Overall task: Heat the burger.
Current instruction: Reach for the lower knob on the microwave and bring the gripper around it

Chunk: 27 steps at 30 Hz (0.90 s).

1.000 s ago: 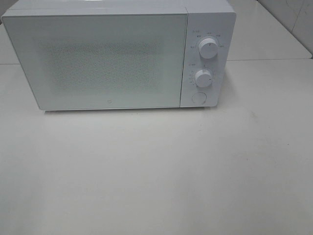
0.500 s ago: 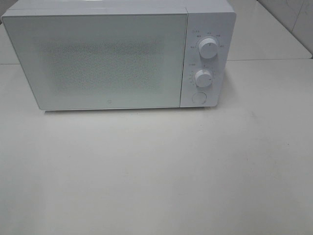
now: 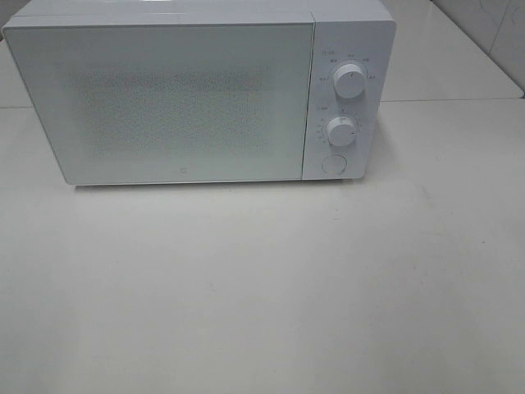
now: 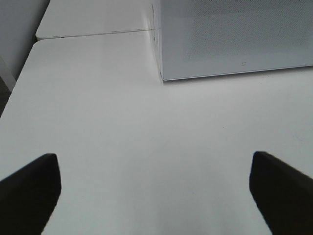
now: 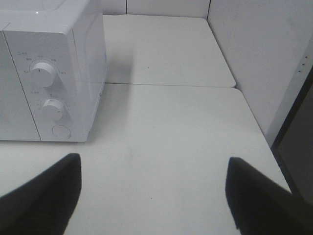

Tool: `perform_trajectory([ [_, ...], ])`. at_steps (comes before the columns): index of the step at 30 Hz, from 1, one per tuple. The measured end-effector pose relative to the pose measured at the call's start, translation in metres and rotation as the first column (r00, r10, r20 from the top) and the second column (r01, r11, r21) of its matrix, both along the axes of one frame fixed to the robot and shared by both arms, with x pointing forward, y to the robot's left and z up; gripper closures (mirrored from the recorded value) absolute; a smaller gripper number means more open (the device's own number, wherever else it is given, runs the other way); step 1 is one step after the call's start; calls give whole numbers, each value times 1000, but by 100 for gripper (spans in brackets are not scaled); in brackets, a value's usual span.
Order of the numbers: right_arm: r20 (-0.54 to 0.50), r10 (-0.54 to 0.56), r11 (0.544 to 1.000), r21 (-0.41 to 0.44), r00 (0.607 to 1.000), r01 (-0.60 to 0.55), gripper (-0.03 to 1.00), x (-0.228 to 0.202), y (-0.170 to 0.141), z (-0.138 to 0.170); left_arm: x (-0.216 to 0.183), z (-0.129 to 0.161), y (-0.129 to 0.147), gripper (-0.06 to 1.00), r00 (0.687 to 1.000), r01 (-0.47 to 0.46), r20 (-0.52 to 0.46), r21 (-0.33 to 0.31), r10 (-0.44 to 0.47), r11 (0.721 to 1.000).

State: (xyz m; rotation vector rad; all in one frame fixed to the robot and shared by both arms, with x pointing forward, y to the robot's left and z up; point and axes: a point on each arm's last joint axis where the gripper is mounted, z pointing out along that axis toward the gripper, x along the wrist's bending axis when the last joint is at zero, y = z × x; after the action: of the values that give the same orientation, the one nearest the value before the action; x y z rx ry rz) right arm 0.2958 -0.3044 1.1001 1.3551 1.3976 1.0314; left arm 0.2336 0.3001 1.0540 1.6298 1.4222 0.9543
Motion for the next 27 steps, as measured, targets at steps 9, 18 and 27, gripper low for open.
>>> perform_trajectory([
  [9,56,33,999,-5,998,-33,20,21,5,7,0,0,0,-3,1000,0,0,0,0,1000],
  [18,48,63,998,-11,997,-62,20,50,11,6,0,0,0,-3,1000,0,0,0,0,1000],
  [27,65,104,995,-12,992,-104,20,84,19,2,0,0,0,-3,1000,0,0,0,0,1000],
])
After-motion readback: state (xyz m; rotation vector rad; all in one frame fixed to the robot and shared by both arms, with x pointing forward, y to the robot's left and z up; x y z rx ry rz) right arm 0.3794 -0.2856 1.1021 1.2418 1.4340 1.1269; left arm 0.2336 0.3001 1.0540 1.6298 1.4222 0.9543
